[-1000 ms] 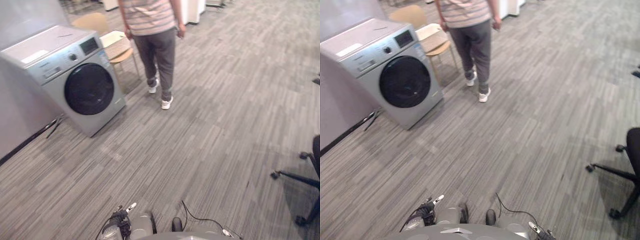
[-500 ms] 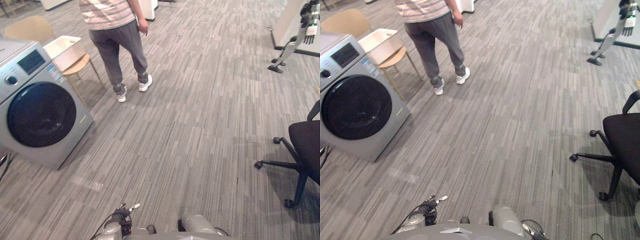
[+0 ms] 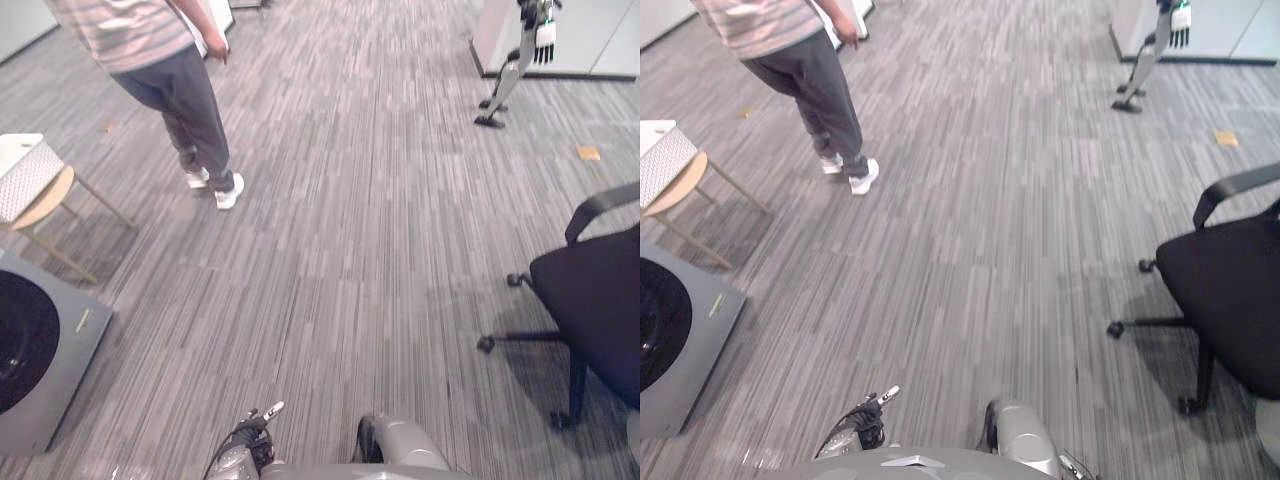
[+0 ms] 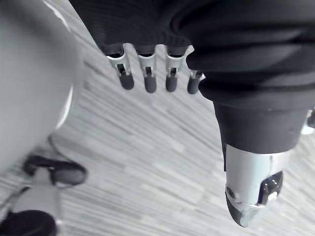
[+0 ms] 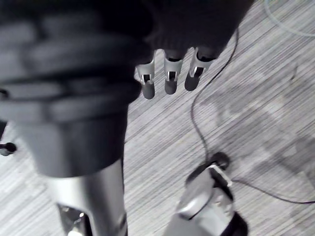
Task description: Organize washtable
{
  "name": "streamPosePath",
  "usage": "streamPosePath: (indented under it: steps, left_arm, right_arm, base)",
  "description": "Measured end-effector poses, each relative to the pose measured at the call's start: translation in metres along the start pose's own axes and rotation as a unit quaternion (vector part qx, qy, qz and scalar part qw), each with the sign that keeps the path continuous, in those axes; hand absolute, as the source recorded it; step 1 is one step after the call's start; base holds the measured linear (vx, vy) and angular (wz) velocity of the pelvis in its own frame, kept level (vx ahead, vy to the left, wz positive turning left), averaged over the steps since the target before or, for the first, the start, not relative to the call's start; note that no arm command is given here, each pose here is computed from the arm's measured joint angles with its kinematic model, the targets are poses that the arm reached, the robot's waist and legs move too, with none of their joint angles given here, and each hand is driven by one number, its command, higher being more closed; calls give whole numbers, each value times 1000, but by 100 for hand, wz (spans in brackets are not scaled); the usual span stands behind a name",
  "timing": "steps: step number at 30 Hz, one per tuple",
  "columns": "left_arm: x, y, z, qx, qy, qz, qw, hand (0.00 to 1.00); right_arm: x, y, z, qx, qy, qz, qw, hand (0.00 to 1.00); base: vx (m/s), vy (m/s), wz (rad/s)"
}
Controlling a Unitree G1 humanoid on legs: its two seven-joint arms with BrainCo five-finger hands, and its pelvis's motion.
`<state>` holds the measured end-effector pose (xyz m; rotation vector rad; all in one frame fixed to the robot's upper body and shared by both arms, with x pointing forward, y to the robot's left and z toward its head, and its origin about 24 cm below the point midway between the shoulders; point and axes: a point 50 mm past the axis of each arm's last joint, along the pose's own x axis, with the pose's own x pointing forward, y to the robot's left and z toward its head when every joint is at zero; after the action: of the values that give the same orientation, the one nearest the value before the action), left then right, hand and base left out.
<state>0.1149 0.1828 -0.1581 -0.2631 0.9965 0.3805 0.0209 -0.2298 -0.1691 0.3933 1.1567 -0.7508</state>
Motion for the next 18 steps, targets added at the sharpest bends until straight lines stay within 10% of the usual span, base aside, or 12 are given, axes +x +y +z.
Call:
streamPosePath:
  steps: [11,18]
  left_arm:
    - [-1,11,3,-12,-15,21,1000,0]
    - [1,30,3,50,8,32,998,0]
  right_arm:
    - [5,35,40,-30,-61,45,997,0]
    - [0,17,-11,-28,29,30,999,0]
  base:
    - [66,4,-48]
    - [486,170,24]
